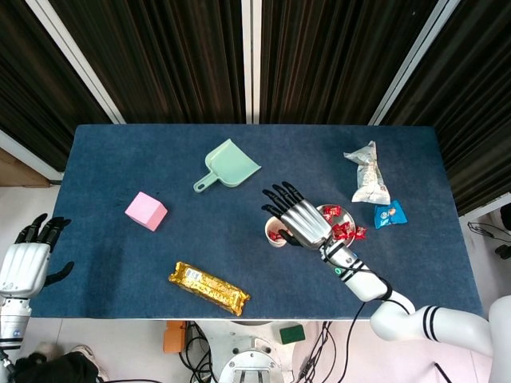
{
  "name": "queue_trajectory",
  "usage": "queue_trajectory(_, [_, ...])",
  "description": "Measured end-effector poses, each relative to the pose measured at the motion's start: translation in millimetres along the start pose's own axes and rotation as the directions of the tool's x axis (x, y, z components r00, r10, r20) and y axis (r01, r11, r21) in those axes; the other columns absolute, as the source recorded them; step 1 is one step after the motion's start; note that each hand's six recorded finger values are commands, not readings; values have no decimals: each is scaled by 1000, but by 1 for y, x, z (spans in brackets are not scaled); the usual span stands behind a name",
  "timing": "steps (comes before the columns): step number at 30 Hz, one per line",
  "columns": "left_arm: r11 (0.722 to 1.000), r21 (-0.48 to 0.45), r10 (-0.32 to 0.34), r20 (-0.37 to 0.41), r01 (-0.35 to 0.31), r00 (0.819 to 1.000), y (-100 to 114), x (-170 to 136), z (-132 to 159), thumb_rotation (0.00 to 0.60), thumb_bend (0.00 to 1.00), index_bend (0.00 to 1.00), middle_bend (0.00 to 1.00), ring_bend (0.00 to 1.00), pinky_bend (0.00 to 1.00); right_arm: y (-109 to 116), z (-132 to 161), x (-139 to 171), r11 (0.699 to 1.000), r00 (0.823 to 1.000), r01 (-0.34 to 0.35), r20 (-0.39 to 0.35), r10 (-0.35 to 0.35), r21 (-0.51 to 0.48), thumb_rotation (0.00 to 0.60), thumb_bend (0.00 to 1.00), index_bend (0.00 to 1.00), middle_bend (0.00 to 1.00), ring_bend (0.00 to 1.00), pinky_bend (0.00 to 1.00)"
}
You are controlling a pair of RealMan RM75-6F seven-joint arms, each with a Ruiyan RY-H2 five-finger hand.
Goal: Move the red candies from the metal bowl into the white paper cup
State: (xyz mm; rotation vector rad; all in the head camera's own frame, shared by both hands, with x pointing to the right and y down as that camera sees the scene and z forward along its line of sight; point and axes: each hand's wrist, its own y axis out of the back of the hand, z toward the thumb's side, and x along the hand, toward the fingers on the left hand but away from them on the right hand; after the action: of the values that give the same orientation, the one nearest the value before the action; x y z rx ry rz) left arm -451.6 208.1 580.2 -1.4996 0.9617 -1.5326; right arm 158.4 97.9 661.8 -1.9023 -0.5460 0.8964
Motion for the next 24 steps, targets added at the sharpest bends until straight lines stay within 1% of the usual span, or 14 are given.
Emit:
queue_trajectory(3, [1000,0,2,0,-2,1000,0,-1,1,600,185,173,155,57,206,5,-11,11,1000,1000,13,25,-13,15,600,366,208,32,0,0])
queue_trajectory(5, [1000,-2,6,0,-6,1000,1,-2,1,600,186,172,155,58,206,7,-24,23,999,998,19,60,-21,31,600,364,207,34,0,0])
queue_trajectory(7, [1000,-4,10,1,-10,1000,2,-3,1,600,185,172,155,58,206,6,-42,38,999,994,10,113,-16,50,600,362,207,34,0,0])
queue_trajectory(9, [1000,-6,13,2,-13,1000,2,-4,1,600,185,173,155,57,206,2,-62,53,998,985,-11,171,0,61,600,360,220,35,0,0])
queue_trajectory(10, [1000,-6,12,3,-12,1000,2,-4,2,600,185,173,155,57,206,-2,-75,62,998,977,-28,211,14,64,600,360,232,37,0,0])
queue_trajectory(12, [1000,-6,10,6,-10,1000,2,-4,2,600,185,172,155,58,206,-9,-95,75,997,963,-55,266,36,61,600,360,255,40,0,0])
queue_trajectory(15, [1000,-7,14,5,-14,1000,3,-4,2,600,185,172,155,57,206,-23,-127,99,993,934,-106,349,80,56,600,360,261,39,0,0])
queue_trajectory(17, [1000,-7,17,3,-17,1000,3,-5,2,600,185,173,155,57,206,-34,-147,118,989,909,-140,402,111,42,600,360,272,38,0,0])
queue_trajectory(19, [1000,-7,15,2,-15,1000,3,-4,2,600,185,173,155,58,206,-43,-162,133,987,886,-163,442,139,15,600,360,285,39,0,0])
queue_trajectory(20, [1000,-6,12,2,-12,1000,2,-4,2,600,185,172,155,58,206,-47,-166,137,986,878,-169,454,150,0,600,359,291,39,0,0])
queue_trajectory(22, [1000,-4,10,4,-10,1000,2,-4,2,600,185,172,155,58,206,-56,-174,145,983,864,-177,473,173,-36,600,360,301,39,0,0])
queue_trajectory(24, [1000,-3,9,6,-9,1000,2,-4,3,600,185,172,155,58,206,-63,-178,150,982,855,-180,483,187,-62,600,360,310,39,0,0])
